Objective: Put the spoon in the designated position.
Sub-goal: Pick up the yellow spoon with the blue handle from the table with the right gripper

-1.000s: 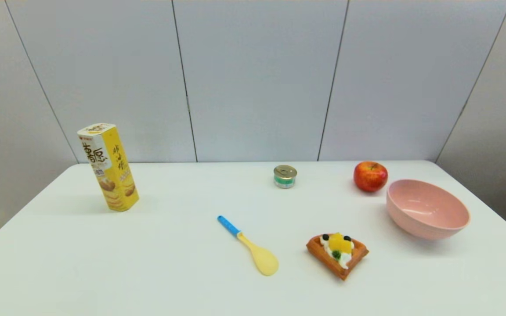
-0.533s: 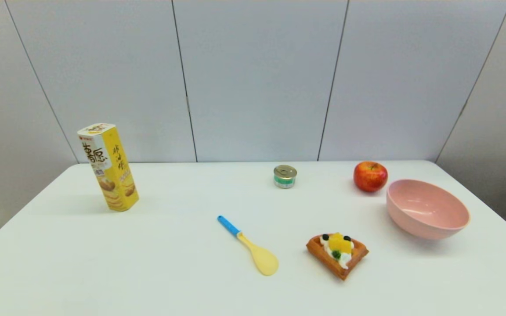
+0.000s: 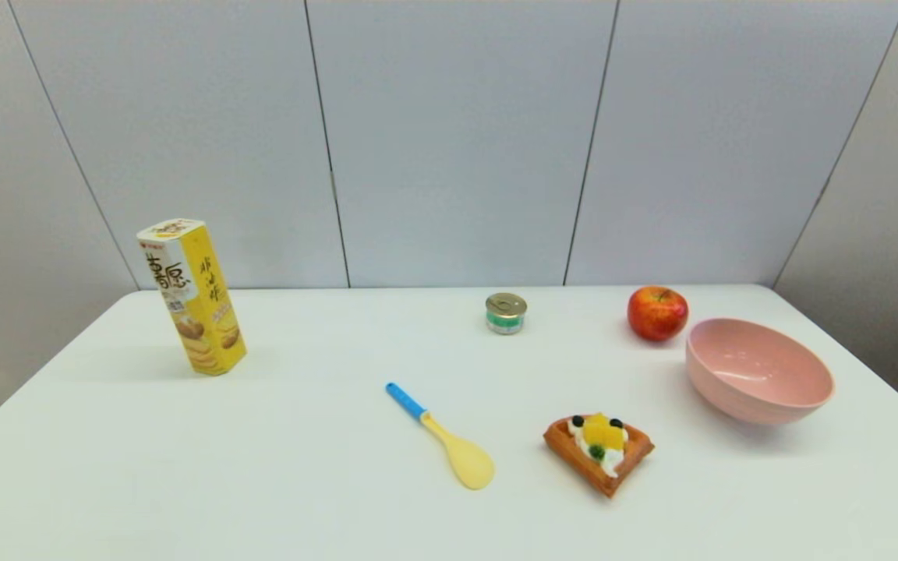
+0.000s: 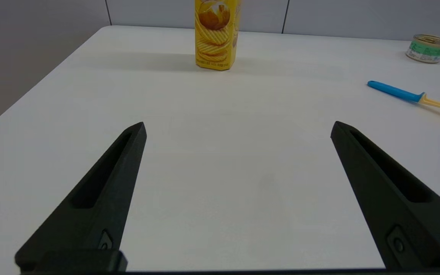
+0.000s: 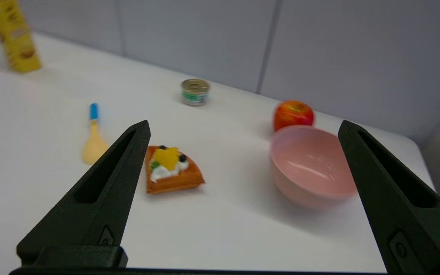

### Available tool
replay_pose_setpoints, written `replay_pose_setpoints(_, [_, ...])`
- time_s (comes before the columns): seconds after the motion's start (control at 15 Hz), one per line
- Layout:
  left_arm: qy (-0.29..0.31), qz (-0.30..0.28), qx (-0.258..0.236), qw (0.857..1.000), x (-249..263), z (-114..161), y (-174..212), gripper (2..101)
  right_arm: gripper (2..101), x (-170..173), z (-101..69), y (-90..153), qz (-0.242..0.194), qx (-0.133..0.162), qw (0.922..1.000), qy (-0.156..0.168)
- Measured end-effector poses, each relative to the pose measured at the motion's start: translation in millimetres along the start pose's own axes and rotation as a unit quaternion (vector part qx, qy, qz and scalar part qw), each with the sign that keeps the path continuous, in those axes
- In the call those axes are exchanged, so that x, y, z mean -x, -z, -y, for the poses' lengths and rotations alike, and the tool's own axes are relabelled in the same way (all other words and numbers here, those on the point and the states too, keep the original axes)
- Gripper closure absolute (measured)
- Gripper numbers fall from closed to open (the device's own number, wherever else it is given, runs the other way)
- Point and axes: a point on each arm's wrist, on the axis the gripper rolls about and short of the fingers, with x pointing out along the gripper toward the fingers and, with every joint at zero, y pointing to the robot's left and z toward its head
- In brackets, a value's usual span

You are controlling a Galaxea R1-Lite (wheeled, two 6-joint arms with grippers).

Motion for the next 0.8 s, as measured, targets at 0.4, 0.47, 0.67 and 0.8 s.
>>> replay_pose_setpoints(0.4, [0.0, -0.001, 0.0, 1.0, 0.0, 0.0, 0.1, 5.4, 4.9, -100.9, -26.8, -26.6, -0.079, 0.026, 0.9824, -0.167])
replay_pose_setpoints(0.47, [0.0, 0.0, 0.0, 1.0, 0.0, 0.0, 0.0, 5.4, 4.9, -114.7, -36.6, -23.7, -0.095, 0.03, 0.9763, -0.192])
replay_pose_setpoints(0.67, [0.0, 0.0, 0.0, 1.0, 0.0, 0.0, 0.0, 5.4, 4.9, -148.3, -69.0, -4.4, -0.154, 0.044, 0.9542, -0.253])
replay_pose_setpoints(0.8, [0.0, 0.0, 0.0, 1.0, 0.0, 0.0, 0.0, 5.4, 4.9, -164.9, -90.2, 9.8, -0.189, 0.054, 0.939, -0.282])
